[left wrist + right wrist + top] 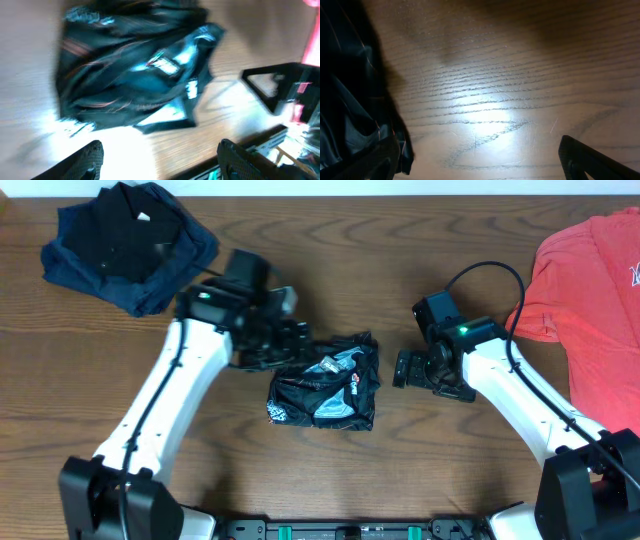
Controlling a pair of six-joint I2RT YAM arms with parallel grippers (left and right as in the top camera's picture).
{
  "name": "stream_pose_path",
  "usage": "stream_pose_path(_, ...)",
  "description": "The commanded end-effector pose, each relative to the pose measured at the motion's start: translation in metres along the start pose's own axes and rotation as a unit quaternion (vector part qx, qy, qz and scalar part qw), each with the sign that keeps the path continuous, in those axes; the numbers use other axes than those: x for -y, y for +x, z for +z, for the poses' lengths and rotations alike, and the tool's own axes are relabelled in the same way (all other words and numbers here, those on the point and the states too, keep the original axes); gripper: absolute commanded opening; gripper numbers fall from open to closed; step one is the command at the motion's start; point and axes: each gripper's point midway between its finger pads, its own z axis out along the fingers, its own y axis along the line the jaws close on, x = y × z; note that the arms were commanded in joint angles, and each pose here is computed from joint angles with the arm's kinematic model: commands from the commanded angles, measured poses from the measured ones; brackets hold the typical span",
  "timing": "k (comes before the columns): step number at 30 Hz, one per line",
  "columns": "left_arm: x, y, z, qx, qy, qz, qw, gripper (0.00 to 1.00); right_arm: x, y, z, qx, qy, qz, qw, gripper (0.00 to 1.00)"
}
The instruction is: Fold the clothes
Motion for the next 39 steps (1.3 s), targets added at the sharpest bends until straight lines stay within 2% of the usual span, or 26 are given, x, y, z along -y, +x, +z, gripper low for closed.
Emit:
stream_pose_path(1, -0.015, 0.003, 0.010, -0.020, -0.025, 0.027, 0.999, 0.74, 0.002, -0.001, 0.002, -0.002, -0.003, 0.014, 1.000, 0.99)
stream_pose_path(14, -0.011, 0.022, 0.080, -0.117, -0.042, 0.074, 0.990, 0.74, 0.001, 0.003, 0.002, -0.011, -0.007, 0.012, 1.000, 0.99)
stream_pose_path(24, -0.015, 0.024, 0.093, -0.134, -0.046, 0.083, 0.986, 0.73, 0.002, 0.004, 0.002, -0.013, -0.006, 0.010, 1.000, 0.99)
stream_pose_path(25, -0.015, 0.023, 0.093, -0.132, -0.046, 0.084, 0.987, 0.68, 0.002, 0.004, 0.002, -0.014, -0.005, 0.010, 1.000, 0.99)
stream_pose_path(29, -0.013, 0.017, 0.095, -0.121, -0.042, 0.089, 0.988, 0.65, 0.002, 0.004, 0.002, -0.014, -0.005, 0.010, 1.000, 0.99)
stream_pose_path(35, -0.013, 0.016, 0.095, -0.118, -0.041, 0.090, 0.988, 0.44, 0.002, 0.004, 0.002, -0.014, -0.005, 0.010, 1.000, 0.99)
stream_pose_path(39, -0.013, 0.017, 0.095, -0.120, -0.042, 0.090, 0.988, 0.37, 0.002, 0.005, 0.002, -0.015, -0.005, 0.010, 1.000, 0.99)
